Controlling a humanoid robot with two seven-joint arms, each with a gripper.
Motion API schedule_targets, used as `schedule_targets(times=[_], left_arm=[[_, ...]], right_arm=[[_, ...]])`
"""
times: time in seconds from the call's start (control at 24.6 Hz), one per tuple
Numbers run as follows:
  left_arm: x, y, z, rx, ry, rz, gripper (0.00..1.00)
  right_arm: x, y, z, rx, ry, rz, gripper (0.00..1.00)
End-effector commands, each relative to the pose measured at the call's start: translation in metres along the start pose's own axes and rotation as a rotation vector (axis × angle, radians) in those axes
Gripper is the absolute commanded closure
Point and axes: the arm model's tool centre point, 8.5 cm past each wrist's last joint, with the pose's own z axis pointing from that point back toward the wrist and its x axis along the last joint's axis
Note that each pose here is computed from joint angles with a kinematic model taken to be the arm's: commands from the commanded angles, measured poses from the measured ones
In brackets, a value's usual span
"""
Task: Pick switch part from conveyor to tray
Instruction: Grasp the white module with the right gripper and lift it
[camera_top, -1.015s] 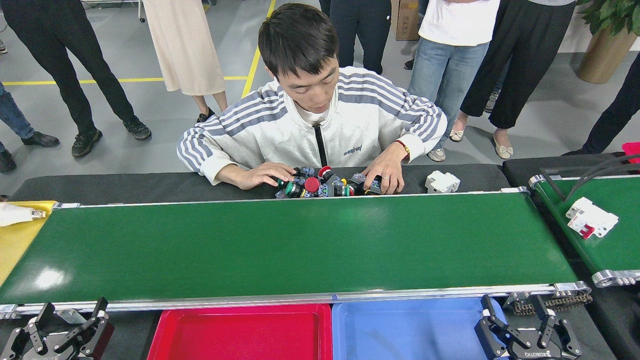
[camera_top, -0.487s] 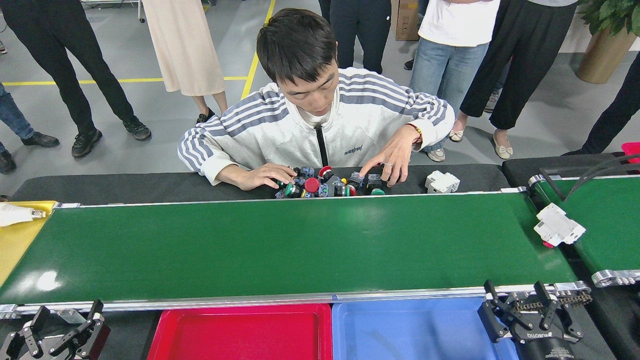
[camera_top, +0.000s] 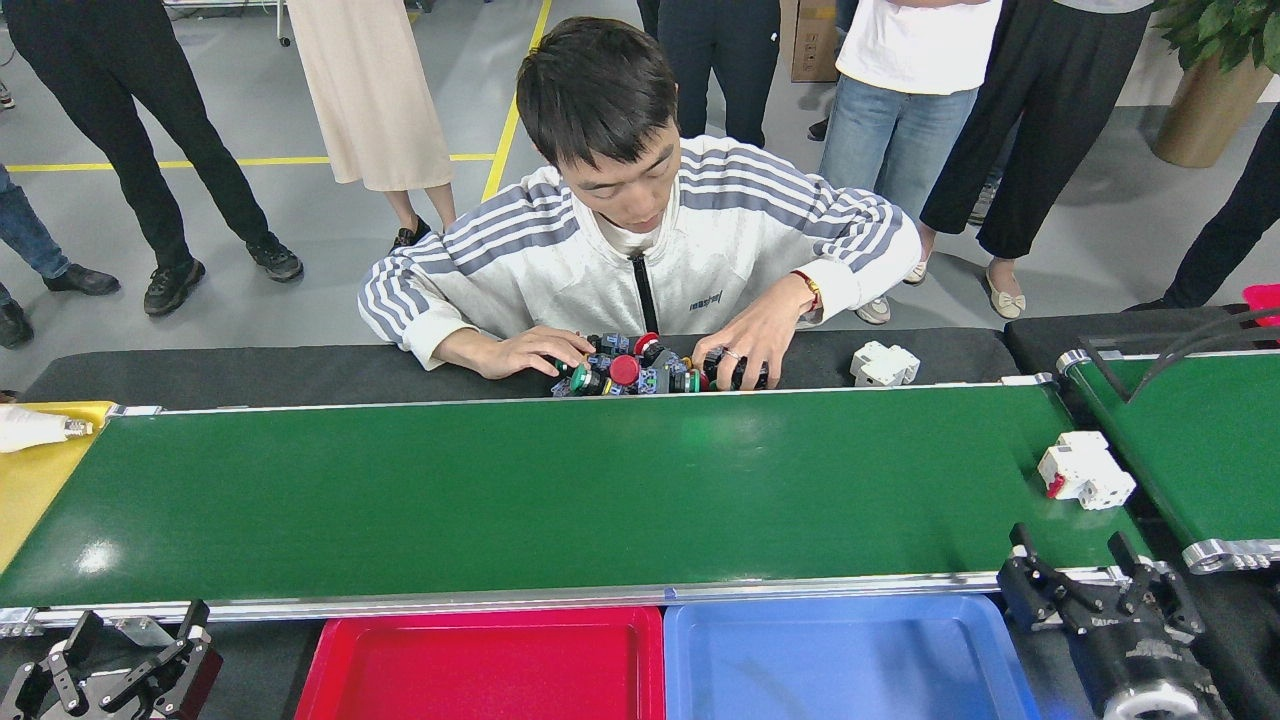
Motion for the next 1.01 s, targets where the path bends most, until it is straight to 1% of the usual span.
schedule_targets(times=[0.0, 0.08, 0.16, 0.28, 0.37, 0.57, 0.97], left_arm=[[-0.002, 0.007, -0.002, 0.023, -0.006, -0.011, 0.0], [-0.001, 0.007, -0.002, 0.021, -0.009, -0.012, 0.0], [-0.001, 0.008, -0.003, 0.023, -0.009, -0.013, 0.0], [-0.002, 0.009, -0.003, 0.025, -0.008, -0.014, 0.0], [-0.001, 0.01, -0.004, 0.027, -0.008, -0.016, 0.0], [-0.002, 0.01, -0.004, 0.027, -0.006, -0.015, 0.0], [-0.002, 0.01, -0.005, 0.029, -0.006, -0.015, 0.0]], right_arm=[[-0.006, -0.009, -0.012, 0.005, 0.009, 0.006, 0.0], [-0.017, -0.009, -0.02, 0.035, 0.014, 0.037, 0.0], [-0.014, 0.0, -0.024, 0.072, 0.001, 0.049, 0.0], [-0.013, 0.0, -0.031, 0.08, -0.003, 0.053, 0.0], [-0.01, 0.003, -0.035, 0.092, -0.006, 0.051, 0.0], [0.02, 0.009, -0.052, 0.119, -0.063, 0.064, 0.0], [0.029, -0.002, -0.077, 0.125, -0.073, 0.07, 0.0]])
